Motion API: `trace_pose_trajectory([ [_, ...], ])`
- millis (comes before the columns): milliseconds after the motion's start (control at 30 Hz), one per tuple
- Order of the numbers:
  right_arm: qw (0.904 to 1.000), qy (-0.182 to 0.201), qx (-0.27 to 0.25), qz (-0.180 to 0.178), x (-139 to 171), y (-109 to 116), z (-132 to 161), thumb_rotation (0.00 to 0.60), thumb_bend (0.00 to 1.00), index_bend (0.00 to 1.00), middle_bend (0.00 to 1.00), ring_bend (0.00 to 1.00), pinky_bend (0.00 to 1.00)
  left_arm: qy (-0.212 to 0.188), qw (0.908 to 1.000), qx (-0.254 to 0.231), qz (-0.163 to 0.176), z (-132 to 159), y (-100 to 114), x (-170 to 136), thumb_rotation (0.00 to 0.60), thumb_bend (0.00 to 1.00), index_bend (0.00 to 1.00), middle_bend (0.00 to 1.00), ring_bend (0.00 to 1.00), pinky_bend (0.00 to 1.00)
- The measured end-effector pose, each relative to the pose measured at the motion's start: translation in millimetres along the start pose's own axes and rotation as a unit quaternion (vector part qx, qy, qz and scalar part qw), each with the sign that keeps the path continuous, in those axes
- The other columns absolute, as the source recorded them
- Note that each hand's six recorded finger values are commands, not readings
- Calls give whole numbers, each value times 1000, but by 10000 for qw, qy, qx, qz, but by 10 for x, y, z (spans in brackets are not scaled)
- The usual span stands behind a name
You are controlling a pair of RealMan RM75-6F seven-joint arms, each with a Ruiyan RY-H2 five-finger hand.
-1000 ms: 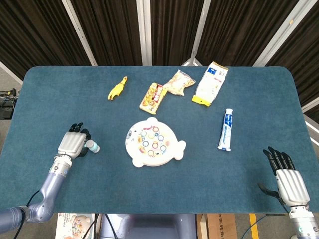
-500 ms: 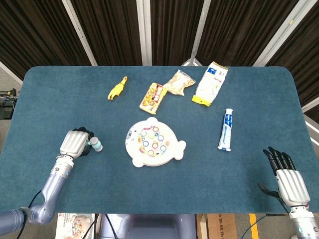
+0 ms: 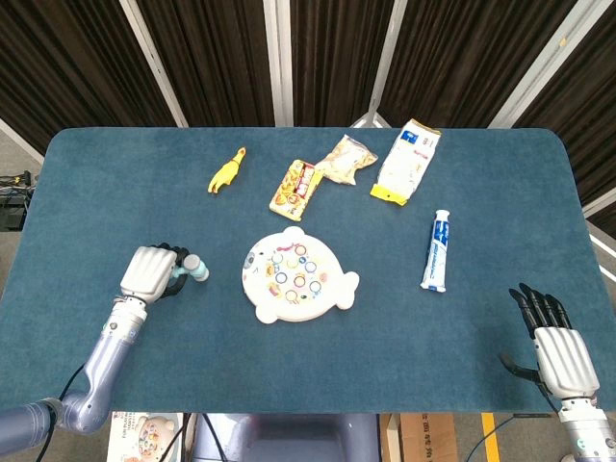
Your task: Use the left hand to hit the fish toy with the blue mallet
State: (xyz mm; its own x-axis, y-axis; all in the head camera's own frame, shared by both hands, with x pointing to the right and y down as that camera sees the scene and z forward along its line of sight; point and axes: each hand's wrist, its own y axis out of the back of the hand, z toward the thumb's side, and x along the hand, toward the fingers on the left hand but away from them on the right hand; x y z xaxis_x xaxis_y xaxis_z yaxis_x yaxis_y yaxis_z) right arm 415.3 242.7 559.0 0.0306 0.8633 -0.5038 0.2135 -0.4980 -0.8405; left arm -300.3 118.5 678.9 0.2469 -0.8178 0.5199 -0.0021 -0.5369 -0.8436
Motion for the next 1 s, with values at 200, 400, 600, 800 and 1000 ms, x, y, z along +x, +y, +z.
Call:
trace_pose_trajectory([
  [200,10000,-17,-37,6,-6,-1,-1,600,231,0,0,0,0,-270,9995,-25,164,229,169,70,600,710,690,612,410,516],
  [400,9999,-62,-96,9,-12,3,-11,600,230,0,0,0,0,-532,9978,19,398,554,470,209,600,710,690,612,410,516],
  [600,9998,-99,-175,33,-23,0,-18,600,231,0,0,0,0,-574,9974,4,445,835,703,415,600,711,690,612,410,516],
  [800,9996,-123,-245,63,-34,-5,-19,600,230,0,0,0,0,-699,9968,211,319,1193,812,635,600,710,690,612,410,516],
  [1000,9994,-142,-302,86,-42,-9,-25,600,231,0,0,0,0,-809,9951,547,168,1453,764,789,600,710,690,612,410,516],
])
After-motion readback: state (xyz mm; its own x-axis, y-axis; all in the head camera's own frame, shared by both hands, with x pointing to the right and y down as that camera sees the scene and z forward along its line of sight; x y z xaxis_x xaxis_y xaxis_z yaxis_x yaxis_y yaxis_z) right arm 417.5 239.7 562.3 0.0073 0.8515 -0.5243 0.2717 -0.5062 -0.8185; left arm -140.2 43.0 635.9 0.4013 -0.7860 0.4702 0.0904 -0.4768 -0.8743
